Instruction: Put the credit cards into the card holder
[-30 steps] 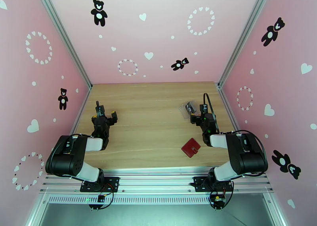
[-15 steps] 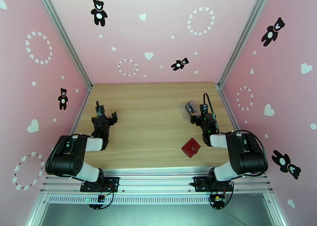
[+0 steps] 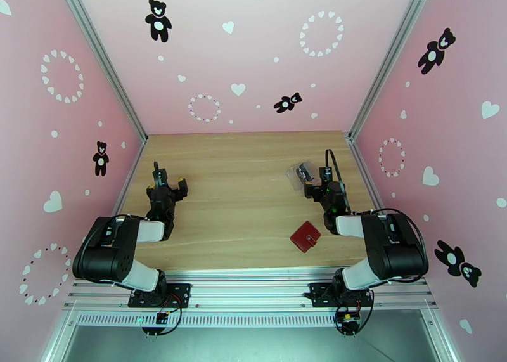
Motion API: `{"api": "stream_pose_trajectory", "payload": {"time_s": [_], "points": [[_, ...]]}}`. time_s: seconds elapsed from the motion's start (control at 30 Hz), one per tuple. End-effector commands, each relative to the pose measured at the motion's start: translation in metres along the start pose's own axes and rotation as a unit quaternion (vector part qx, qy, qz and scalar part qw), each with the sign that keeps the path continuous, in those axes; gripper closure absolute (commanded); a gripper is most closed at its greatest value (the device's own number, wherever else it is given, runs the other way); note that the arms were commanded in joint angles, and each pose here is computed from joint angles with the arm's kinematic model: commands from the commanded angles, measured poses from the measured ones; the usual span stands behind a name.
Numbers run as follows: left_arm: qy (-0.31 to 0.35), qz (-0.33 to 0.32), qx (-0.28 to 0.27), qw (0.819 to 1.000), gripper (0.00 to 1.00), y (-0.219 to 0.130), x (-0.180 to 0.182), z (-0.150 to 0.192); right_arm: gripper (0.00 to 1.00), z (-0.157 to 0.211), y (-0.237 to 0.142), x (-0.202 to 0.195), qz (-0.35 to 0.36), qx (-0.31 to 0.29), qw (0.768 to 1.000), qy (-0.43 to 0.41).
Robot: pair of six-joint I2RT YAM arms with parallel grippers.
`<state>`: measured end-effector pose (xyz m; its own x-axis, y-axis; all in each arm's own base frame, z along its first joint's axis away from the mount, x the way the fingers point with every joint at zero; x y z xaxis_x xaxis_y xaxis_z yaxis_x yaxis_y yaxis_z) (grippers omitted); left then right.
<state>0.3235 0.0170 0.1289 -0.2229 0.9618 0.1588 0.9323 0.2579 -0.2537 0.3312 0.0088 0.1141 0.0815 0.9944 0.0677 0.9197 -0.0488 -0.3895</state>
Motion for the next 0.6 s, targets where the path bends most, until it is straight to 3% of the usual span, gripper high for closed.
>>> {"api": "stream_pose_trajectory", "payload": {"time_s": [0.0, 0.13, 0.2, 0.3, 0.37, 0.47, 0.57], "points": [[-0.008, -0.016, -0.005, 1.000, 0.01, 0.002, 0.004, -0.003, 0.01, -0.001, 0.001, 0.000, -0.002, 0.003, 1.000, -0.003], [-0.005, -0.015, -0.015, 1.000, 0.02, -0.004, 0.005, -0.012, 0.01, -0.014, -0.008, -0.001, 0.013, -0.006, 1.000, -0.001], [0.008, -0.046, 0.009, 0.999, 0.02, -0.010, 0.007, -0.027, 0.01, -0.035, -0.024, -0.004, 0.031, -0.013, 0.999, 0.007], [-0.068, -0.075, 0.032, 0.994, 0.01, -0.032, 0.023, -0.062, 0.01, -0.069, -0.051, -0.007, 0.049, -0.008, 0.998, 0.032], [-0.091, -0.027, 0.031, 0.995, 0.01, -0.046, 0.021, -0.084, 0.01, -0.082, -0.067, -0.004, 0.035, -0.007, 0.998, 0.051], [-0.198, -0.003, 0.053, 0.979, 0.01, -0.064, 0.024, -0.101, 0.01, -0.090, -0.090, -0.007, 0.045, 0.006, 0.991, 0.123], [-0.246, 0.124, 0.090, 0.957, 0.02, -0.080, 0.003, -0.120, 0.01, -0.079, -0.107, -0.009, 0.058, 0.056, 0.981, 0.178]]}}
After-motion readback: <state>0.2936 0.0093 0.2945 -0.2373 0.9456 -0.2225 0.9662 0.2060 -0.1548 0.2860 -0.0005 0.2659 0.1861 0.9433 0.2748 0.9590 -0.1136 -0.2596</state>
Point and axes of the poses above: each hand's point on the last joint's axis, 136 mm out from that joint toward the fingers, its own y axis out along the fingers, its own x axis along the line the jaws close on, z = x × y, the point moved 7 cm from there along -y, back along the fingers, and after that the axes turned 11 degrees about y, right-handed, at the moved point
